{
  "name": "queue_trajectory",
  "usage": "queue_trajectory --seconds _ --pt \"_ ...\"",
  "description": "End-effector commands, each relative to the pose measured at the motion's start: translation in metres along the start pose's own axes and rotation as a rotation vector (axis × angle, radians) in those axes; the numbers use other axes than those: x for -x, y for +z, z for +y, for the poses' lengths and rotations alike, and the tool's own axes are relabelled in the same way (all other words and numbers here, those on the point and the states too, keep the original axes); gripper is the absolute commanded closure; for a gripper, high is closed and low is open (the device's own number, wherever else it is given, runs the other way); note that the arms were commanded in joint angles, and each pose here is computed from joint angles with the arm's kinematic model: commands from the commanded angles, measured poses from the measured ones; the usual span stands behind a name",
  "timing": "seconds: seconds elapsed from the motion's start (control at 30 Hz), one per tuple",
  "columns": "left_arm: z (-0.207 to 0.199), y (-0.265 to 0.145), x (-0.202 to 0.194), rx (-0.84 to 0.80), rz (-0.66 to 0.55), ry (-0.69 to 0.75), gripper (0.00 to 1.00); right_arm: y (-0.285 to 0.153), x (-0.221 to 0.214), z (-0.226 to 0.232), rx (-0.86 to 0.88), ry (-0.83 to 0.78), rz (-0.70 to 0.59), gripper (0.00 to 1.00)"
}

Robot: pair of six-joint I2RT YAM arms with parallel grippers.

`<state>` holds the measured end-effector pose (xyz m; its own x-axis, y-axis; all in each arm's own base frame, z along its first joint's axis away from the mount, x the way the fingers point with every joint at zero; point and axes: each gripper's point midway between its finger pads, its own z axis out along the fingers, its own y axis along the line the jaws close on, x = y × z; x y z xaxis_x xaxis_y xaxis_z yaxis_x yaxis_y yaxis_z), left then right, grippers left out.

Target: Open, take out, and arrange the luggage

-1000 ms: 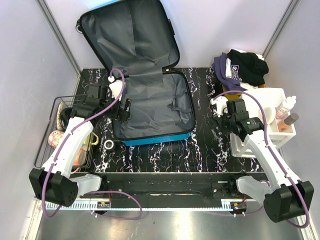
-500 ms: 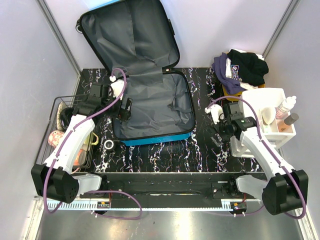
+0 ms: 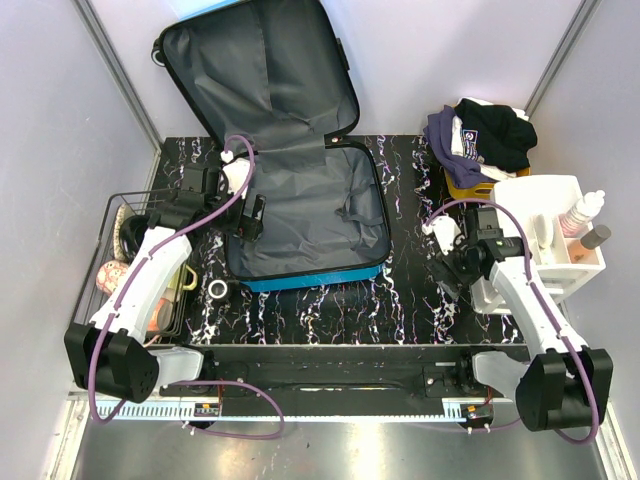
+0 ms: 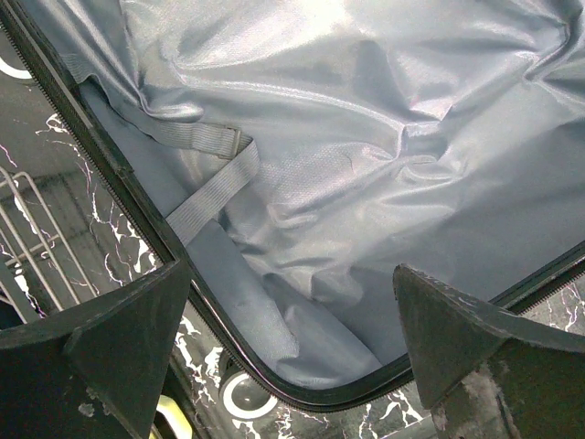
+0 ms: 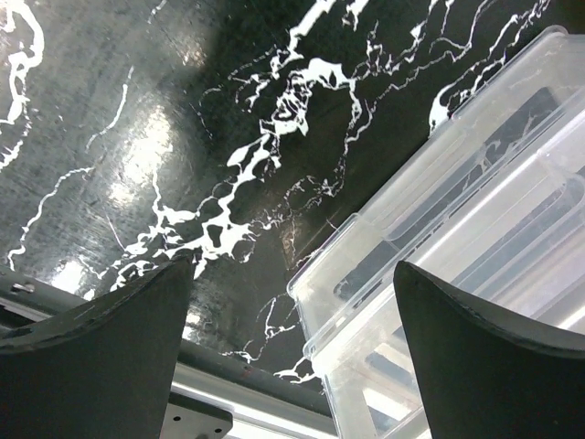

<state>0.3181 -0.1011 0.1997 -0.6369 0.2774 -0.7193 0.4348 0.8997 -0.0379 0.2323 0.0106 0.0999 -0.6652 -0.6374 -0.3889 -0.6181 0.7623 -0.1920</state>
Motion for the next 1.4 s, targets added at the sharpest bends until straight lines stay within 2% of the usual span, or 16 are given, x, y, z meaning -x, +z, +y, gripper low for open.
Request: queue_trajectory --seconds 0.0,0.3,0.53,0.7,0.8,0.93,1.0,1.03,1.07,1.13,1.37 --pt "0.0 0.001 0.016 -0.006 -0.056 0.014 0.01 -0.005 -0.006 -0.017 -0.028 -0.027 0.014 0.0" --pt "-0.001 0.007 0.011 -0.011 -0.042 0.01 0.01 -0.004 0.005 -0.042 -0.051 0.021 -0.005 0.0" --pt "-0.001 0.002 0.02 -0.009 -0.061 0.012 0.01 -0.018 0.044 -0.043 -0.005 0.083 -0.13 0.0" --pt "-0.001 -0.007 0.031 -0.006 -0.077 0.012 0.01 -0.036 0.1 -0.044 0.009 0.128 -0.268 0.0" --pt "0.0 -0.014 0.042 0.003 -0.092 0.007 0.01 -0.054 0.152 -0.039 0.021 0.187 -0.411 0.0" --pt "0.003 -0.033 0.067 0.027 -0.131 0.008 0.01 -0.089 0.221 -0.043 0.072 0.364 -0.656 0.0" --pt "0.006 -0.04 0.074 0.046 -0.146 0.013 0.01 -0.098 0.236 -0.041 0.112 0.429 -0.719 0.0" --pt "0.006 -0.045 0.078 0.052 -0.161 0.018 0.01 -0.114 0.252 -0.038 0.143 0.452 -0.812 0.0" --pt "0.007 -0.046 0.078 0.056 -0.162 0.018 0.01 -0.106 0.251 -0.03 0.16 0.462 -0.825 0.0" --pt "0.009 -0.044 0.073 0.071 -0.15 0.012 0.01 -0.119 0.265 -0.021 0.165 0.431 -0.928 0.0" --pt "0.011 -0.036 0.045 0.091 -0.099 -0.016 0.01 -0.103 0.256 -0.012 0.159 0.449 -0.909 0.0"
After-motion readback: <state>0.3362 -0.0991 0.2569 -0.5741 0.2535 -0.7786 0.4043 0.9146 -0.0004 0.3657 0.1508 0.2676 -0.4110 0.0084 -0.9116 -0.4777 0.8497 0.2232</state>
